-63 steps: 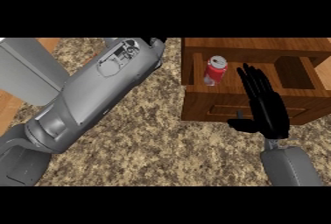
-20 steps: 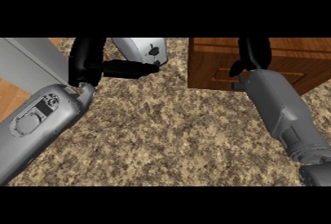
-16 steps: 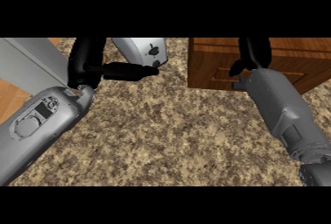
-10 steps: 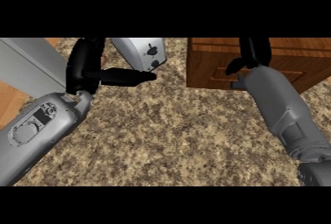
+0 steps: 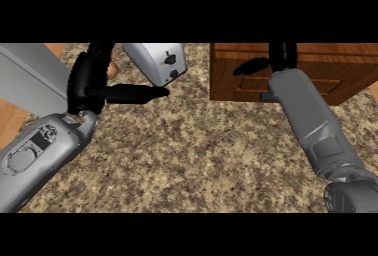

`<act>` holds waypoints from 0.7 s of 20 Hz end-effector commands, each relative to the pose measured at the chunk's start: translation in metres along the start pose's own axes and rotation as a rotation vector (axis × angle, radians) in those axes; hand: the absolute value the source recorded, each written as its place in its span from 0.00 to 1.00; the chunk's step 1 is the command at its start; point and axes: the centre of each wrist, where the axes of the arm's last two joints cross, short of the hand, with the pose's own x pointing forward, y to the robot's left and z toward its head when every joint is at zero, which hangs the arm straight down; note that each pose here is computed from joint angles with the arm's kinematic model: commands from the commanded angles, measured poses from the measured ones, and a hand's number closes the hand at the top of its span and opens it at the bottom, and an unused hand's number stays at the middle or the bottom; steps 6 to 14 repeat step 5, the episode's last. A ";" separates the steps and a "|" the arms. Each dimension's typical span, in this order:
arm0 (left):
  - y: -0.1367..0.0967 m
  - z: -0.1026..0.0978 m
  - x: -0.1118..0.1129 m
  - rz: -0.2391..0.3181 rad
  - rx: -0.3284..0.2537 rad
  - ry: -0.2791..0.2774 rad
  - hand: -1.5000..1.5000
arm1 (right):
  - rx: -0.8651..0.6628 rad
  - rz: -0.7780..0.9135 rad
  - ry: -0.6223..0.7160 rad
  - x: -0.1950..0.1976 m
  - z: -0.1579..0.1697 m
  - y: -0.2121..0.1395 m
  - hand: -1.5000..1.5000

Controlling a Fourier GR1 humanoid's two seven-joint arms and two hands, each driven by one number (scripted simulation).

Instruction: Pick up the can, place it into the drawer and close the drawer

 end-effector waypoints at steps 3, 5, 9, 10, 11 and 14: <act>0.019 0.001 -0.005 -0.004 0.004 0.001 0.00 | -0.083 -0.251 0.047 0.025 -0.022 -0.009 0.00; 0.009 0.001 -0.010 0.004 0.025 -0.013 0.00 | -0.074 -0.272 0.061 0.010 -0.005 0.004 0.00; 0.009 0.001 -0.010 0.004 0.025 -0.013 0.00 | -0.074 -0.272 0.061 0.010 -0.005 0.004 0.00; 0.009 0.001 -0.010 0.004 0.025 -0.013 0.00 | -0.074 -0.272 0.061 0.010 -0.005 0.004 0.00; 0.009 0.001 -0.010 0.004 0.025 -0.013 0.00 | -0.074 -0.272 0.061 0.010 -0.005 0.004 0.00; 0.009 0.001 -0.010 0.004 0.025 -0.013 0.00 | -0.074 -0.272 0.061 0.010 -0.005 0.004 0.00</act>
